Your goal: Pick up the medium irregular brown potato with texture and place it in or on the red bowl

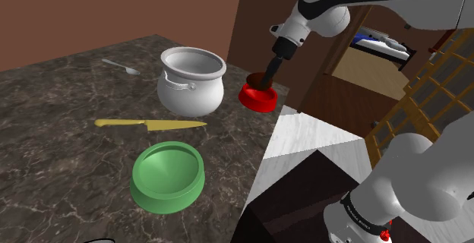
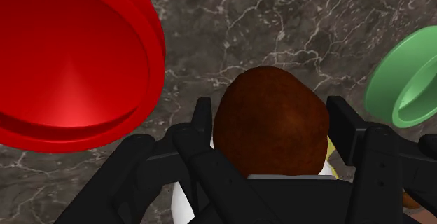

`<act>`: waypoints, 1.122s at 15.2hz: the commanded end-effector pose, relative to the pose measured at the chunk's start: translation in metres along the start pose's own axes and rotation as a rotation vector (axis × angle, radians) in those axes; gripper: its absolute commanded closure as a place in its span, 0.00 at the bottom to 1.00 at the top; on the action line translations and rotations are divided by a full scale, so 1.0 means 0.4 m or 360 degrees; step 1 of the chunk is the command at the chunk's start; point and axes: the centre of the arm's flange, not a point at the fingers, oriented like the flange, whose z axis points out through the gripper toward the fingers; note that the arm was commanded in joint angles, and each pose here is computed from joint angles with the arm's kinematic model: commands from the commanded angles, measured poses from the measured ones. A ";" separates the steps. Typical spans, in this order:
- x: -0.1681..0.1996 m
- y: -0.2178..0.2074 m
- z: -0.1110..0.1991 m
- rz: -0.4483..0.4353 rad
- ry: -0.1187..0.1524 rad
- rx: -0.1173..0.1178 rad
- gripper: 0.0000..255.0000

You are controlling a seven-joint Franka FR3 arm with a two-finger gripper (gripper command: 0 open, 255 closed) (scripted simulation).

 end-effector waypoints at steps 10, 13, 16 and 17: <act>-0.021 0.280 -0.085 -0.0002 -0.0001 -0.0001 1.00; -0.028 0.296 -0.049 -0.0002 -0.0001 -0.0001 1.00; -0.036 0.311 -0.013 -0.0002 -0.0001 -0.0001 1.00; -0.038 0.316 -0.001 -0.0002 -0.0001 -0.0001 1.00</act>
